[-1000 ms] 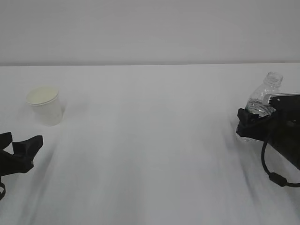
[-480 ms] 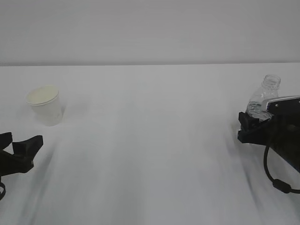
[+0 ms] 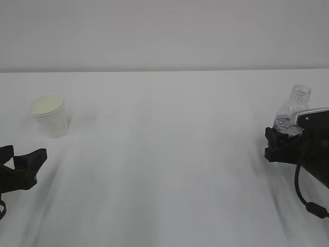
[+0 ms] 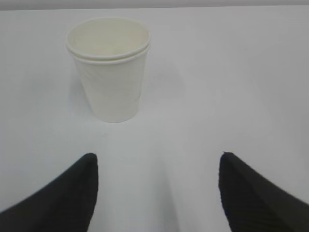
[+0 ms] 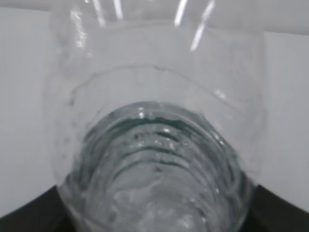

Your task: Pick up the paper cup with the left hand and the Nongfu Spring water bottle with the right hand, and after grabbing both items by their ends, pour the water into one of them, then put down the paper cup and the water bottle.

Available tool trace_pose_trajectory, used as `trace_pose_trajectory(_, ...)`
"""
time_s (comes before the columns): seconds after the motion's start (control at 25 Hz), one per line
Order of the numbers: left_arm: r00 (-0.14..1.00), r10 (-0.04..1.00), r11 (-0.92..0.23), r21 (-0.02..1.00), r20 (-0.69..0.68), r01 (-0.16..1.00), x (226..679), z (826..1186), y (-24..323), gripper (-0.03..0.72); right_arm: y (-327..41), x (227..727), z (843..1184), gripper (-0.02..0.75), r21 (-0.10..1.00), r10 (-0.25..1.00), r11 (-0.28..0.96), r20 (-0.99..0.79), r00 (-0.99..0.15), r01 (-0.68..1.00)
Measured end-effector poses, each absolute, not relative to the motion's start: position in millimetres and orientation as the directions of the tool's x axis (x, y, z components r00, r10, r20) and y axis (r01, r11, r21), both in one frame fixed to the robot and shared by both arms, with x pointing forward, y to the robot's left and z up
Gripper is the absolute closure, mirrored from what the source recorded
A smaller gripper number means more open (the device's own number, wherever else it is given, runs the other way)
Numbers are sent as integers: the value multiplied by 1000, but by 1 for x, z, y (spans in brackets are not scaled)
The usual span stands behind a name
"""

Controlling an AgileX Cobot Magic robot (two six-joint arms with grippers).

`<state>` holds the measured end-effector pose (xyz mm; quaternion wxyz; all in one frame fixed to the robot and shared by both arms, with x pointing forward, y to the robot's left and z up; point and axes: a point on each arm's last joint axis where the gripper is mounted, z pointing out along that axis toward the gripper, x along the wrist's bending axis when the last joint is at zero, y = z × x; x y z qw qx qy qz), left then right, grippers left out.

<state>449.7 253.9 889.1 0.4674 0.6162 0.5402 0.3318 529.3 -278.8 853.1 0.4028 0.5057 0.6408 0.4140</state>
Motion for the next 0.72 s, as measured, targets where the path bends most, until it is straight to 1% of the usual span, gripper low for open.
trace_pose_trajectory(0.24, 196, 976, 21, 934, -96, 356, 450, 889, 254, 133, -280, 521, 860, 279, 933, 981, 158, -109, -163, 324)
trace_pose_trajectory(0.52, 196, 976, 21, 934, -96, 356, 450, 889, 254, 133, -281, 509, 857, 279, 915, 973, 200, -145, -177, 351)
trace_pose_trajectory(0.72, 196, 976, 21, 934, -96, 356, 450, 889, 254, 133, -281, 507, 869, 279, 926, 972, 206, -157, -175, 317)
